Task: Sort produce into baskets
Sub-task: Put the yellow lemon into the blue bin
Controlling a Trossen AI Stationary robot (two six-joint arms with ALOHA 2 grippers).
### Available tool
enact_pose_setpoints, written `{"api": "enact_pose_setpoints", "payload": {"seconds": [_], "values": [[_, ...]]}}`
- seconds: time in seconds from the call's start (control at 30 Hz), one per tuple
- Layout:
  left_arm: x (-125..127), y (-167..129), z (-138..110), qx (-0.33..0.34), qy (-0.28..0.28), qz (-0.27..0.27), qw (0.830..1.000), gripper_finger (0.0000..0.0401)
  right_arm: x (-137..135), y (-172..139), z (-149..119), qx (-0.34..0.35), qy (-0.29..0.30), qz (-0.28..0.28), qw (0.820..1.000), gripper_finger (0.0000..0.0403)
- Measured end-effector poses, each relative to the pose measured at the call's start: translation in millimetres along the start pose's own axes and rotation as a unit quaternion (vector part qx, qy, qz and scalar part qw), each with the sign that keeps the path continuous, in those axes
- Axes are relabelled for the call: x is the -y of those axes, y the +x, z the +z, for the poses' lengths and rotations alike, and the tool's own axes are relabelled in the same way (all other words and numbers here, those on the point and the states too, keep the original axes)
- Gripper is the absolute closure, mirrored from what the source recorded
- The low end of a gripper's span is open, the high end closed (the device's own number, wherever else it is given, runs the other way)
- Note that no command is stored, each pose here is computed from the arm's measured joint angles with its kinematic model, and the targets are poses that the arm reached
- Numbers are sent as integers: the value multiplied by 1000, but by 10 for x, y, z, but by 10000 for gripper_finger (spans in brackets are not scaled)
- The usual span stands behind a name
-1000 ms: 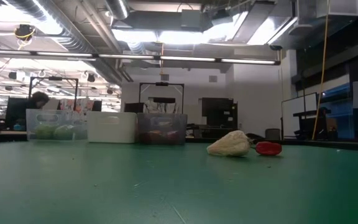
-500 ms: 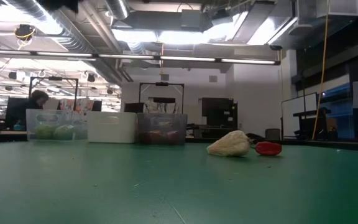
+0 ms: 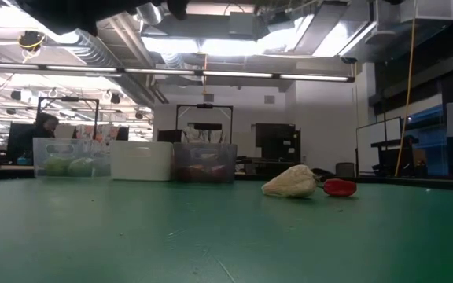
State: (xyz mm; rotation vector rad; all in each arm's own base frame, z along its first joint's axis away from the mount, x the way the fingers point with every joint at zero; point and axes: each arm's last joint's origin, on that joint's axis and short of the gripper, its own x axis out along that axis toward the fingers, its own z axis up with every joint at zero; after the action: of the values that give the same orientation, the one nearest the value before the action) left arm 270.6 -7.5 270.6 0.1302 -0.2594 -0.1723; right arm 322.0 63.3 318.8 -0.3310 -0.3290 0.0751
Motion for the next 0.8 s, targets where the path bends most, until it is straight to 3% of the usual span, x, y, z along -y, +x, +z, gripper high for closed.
{"api": "enact_pose_setpoints", "payload": {"seconds": [0.53, 0.8], "values": [[0, 1, -13, -5, 1, 0, 1000, 196, 2, 131, 12, -30, 25, -2, 999, 107], [0, 4, -28, -11, 0, 3, 1000, 196, 44, 208, -36, -44, 22, -32, 998, 106]]}}
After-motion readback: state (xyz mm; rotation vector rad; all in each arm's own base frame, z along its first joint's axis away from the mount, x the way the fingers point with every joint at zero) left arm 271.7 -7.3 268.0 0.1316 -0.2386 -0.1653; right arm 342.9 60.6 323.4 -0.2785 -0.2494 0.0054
